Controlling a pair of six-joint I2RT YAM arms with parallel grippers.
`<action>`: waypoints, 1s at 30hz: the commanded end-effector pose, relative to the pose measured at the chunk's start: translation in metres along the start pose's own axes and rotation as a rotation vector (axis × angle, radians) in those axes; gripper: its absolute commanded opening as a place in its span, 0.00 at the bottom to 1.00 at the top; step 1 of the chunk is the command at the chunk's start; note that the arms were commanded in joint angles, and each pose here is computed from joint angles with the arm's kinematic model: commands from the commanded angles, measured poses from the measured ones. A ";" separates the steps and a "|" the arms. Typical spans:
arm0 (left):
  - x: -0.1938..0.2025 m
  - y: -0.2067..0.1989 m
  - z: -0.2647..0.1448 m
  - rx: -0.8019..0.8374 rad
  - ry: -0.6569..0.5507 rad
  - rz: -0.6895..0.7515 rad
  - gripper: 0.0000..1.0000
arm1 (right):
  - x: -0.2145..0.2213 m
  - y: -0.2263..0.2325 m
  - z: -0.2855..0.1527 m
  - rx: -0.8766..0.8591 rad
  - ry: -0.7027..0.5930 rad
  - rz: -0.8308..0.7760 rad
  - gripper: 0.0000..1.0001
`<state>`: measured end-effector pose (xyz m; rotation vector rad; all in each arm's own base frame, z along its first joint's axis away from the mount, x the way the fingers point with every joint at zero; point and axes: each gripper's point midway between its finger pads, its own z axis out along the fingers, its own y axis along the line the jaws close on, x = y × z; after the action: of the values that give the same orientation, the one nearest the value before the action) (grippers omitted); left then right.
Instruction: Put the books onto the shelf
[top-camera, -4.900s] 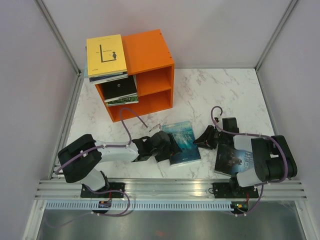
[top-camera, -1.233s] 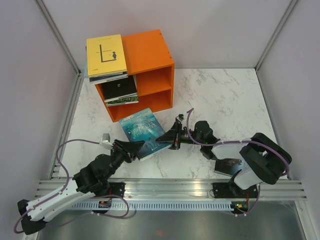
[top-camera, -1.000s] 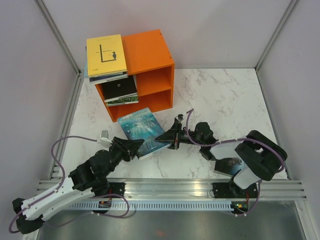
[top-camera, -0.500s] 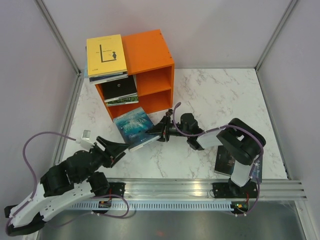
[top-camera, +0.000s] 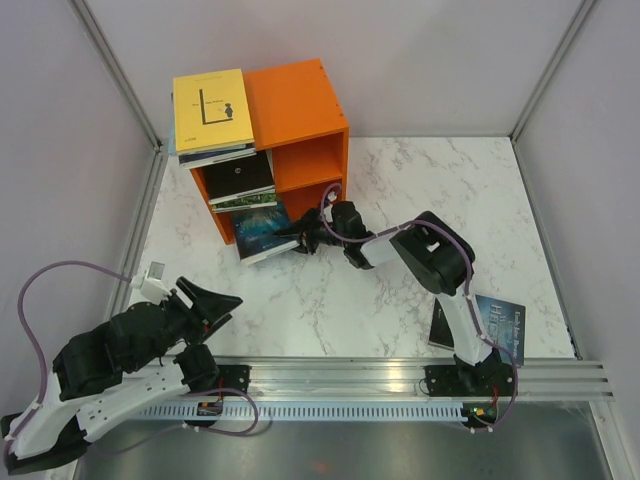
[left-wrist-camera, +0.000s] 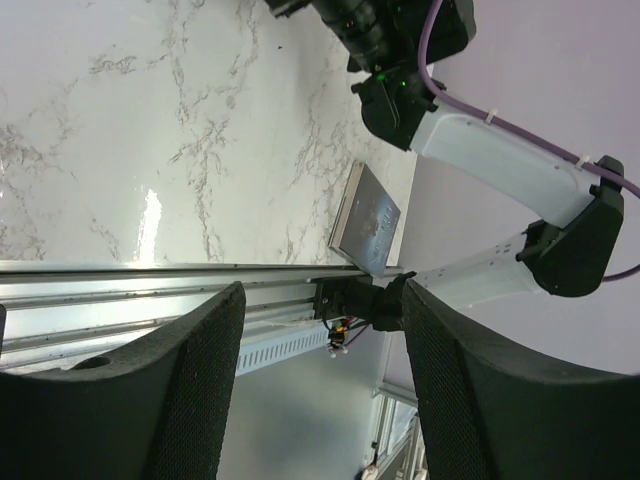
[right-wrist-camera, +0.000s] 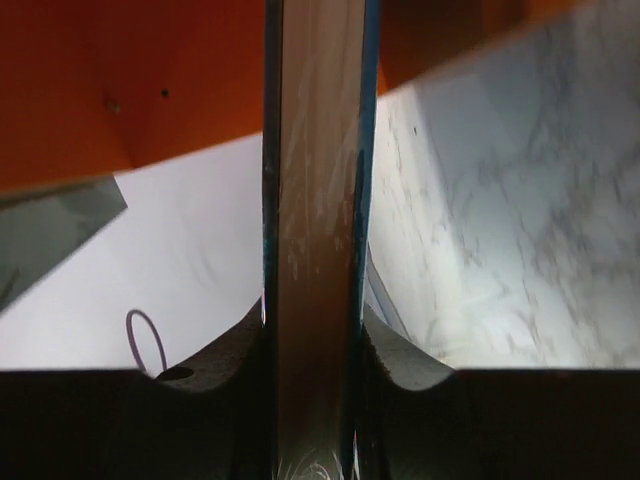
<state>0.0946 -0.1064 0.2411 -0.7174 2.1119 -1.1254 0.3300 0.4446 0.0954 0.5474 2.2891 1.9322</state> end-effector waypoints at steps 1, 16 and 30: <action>-0.004 0.003 -0.008 -0.027 0.002 0.052 0.67 | -0.014 0.084 0.020 -0.220 -0.034 -0.196 0.00; 0.002 0.022 -0.018 -0.061 0.044 0.052 0.65 | -0.056 -0.007 0.076 0.002 -0.159 -0.069 0.40; 0.009 0.028 -0.005 -0.077 0.049 0.071 0.66 | -0.024 -0.063 0.030 0.167 -0.104 -0.061 0.96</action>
<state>0.0792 -0.0948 0.2187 -0.6926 2.2187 -1.0474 0.3699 0.4710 0.0575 0.4934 2.2204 1.7404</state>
